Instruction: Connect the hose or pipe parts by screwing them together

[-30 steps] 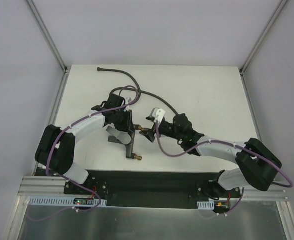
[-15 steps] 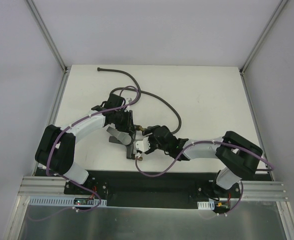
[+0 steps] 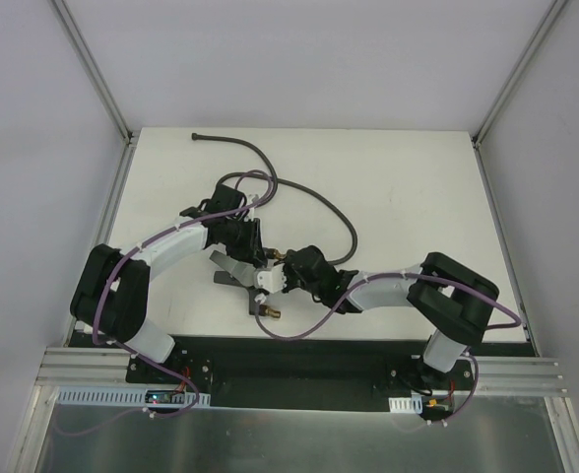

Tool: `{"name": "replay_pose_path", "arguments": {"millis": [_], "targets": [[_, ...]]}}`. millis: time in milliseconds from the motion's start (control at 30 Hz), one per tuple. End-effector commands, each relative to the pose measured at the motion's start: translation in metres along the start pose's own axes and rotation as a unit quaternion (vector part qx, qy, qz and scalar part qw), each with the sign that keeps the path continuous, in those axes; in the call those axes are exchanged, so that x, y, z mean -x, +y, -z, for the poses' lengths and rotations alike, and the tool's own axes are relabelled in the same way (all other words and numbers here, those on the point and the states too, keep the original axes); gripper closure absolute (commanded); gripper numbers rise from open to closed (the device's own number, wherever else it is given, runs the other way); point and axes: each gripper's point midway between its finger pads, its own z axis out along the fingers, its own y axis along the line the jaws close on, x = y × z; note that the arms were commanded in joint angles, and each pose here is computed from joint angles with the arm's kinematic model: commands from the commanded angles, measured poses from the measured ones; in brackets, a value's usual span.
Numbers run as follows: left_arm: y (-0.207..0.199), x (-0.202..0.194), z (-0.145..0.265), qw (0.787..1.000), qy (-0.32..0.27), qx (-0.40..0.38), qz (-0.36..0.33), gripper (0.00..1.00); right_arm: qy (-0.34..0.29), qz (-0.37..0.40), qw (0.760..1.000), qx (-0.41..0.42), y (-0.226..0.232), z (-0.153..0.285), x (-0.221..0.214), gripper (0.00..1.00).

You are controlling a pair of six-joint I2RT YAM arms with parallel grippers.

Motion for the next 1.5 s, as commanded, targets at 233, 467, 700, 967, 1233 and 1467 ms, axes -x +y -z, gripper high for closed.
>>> {"name": "replay_pose_path", "arguments": {"millis": [233, 467, 700, 967, 1233, 1467], "targets": [[-0.014, 0.006, 0.002, 0.999, -0.018, -0.037, 0.006, 1.0, -0.105, -0.339, 0.933, 0.052, -0.022, 0.005, 0.062, 0.99], [-0.013, 0.01, 0.003, 0.999, -0.035, -0.037, 0.003, 1.0, -0.178, -0.536, 0.815, 0.13, -0.048, 0.016, 0.071, 0.99], [-0.013, 0.012, 0.003, 0.998, -0.052, -0.04, 0.0, 1.0, -0.243, -0.681, 0.668, 0.176, -0.081, 0.03, 0.063, 0.99], [-0.015, 0.019, 0.006, 0.997, -0.065, -0.04, -0.005, 1.0, -0.287, -0.71, 0.613, 0.196, -0.091, 0.037, 0.06, 0.99], [-0.018, 0.021, 0.014, 0.996, -0.073, -0.047, -0.011, 0.59, -0.281, -0.709, 0.617, 0.194, -0.086, 0.037, 0.056, 0.99], [-0.015, 0.017, 0.007, 0.997, -0.048, -0.051, -0.028, 0.52, -0.279, -0.711, 0.616, 0.194, -0.085, 0.036, 0.056, 0.99]]}}
